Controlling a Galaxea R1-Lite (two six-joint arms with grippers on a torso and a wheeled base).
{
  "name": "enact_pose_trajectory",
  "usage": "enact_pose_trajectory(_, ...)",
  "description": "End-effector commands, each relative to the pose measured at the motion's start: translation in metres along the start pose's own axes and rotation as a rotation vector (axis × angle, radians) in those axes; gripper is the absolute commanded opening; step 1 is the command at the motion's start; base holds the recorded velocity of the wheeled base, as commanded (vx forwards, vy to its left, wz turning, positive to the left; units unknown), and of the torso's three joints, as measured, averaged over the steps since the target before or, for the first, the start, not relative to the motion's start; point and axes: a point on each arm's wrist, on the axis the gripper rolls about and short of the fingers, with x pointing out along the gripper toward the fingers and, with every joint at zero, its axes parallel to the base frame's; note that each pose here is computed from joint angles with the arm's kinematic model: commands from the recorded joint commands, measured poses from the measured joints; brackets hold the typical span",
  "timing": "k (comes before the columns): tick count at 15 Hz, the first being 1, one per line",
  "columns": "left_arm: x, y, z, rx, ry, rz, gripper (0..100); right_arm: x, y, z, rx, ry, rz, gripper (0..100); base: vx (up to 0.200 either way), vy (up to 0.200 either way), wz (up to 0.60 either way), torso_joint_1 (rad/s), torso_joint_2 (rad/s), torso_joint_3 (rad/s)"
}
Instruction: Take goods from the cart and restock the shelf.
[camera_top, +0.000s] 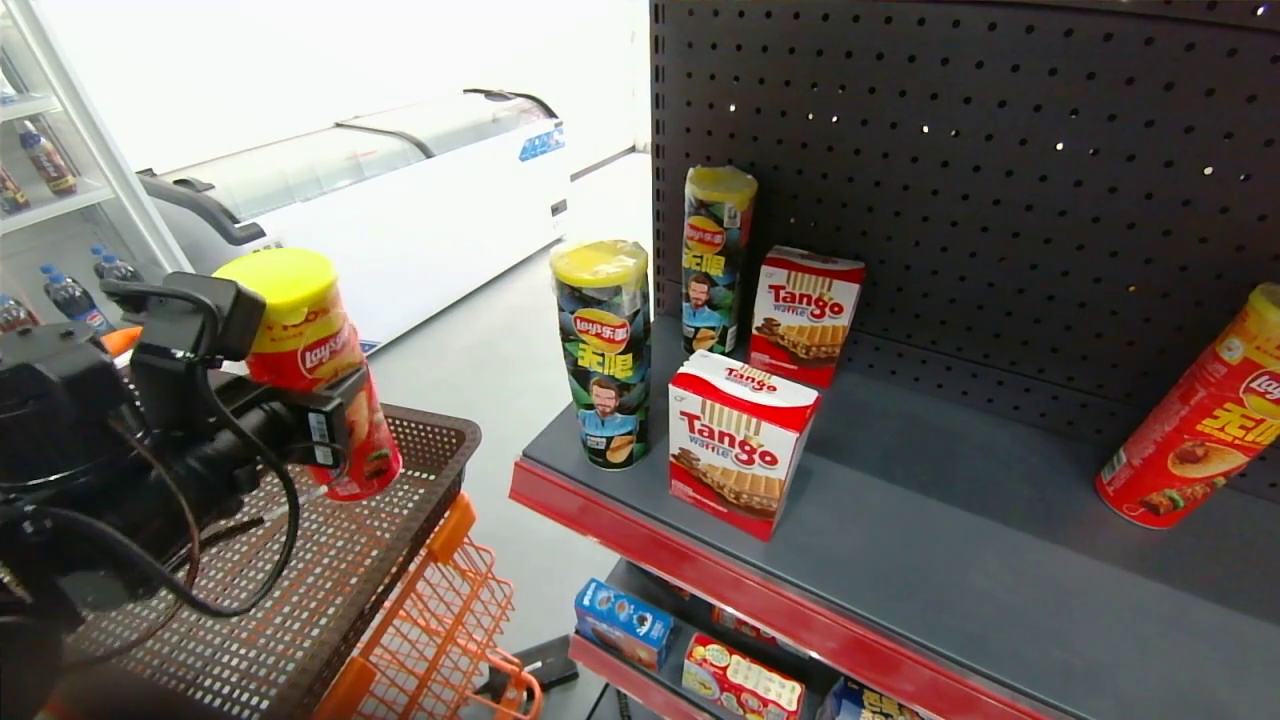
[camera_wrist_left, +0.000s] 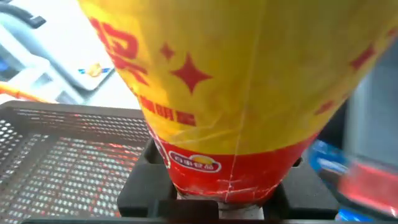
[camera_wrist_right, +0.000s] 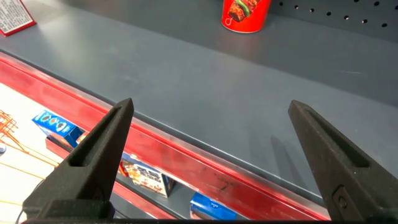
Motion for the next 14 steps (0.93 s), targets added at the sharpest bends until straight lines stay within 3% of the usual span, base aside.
enact_pose_trajectory(1, -0.06, -0.017, 0.002, -0.028, -0.045, -0.132, 0, 0.0, 0.0, 0.0, -0.001, 0.0, 0.0, 100, 0.0, 0.0, 0.0, 0.0, 0.0, 0.0)
enact_pose_trajectory(3, -0.071, -0.026, 0.001, -0.064, -0.054, -0.221, 0, 0.0, 0.0, 0.0, -0.001, 0.0, 0.0, 100, 0.0, 0.0, 0.0, 0.0, 0.0, 0.0)
enact_pose_trajectory(7, -0.086, -0.033, 0.001, -0.072, -0.093, -0.476, 0, 0.0, 0.0, 0.0, -0.001, 0.0, 0.0, 100, 0.0, 0.0, 0.0, 0.0, 0.0, 0.0)
enact_pose_trajectory(10, -0.085, -0.037, -0.002, -0.055, -0.081, -0.502, 0, 0.0, 0.0, 0.0, -0.001, 0.0, 0.0, 100, 0.0, 0.0, 0.0, 0.0, 0.0, 0.0)
enact_pose_trajectory(11, -0.086, -0.044, 0.0, -0.041, -0.094, -0.544, 0, 0.0, 0.0, 0.0, -0.001, 0.0, 0.0, 100, 0.0, 0.0, 0.0, 0.0, 0.0, 0.0)
enact_pose_trajectory(14, -0.082, -0.047, 0.001, -0.04, -0.088, -0.558, 0, 0.0, 0.0, 0.0, -0.001, 0.0, 0.0, 100, 0.0, 0.0, 0.0, 0.0, 0.0, 0.0)
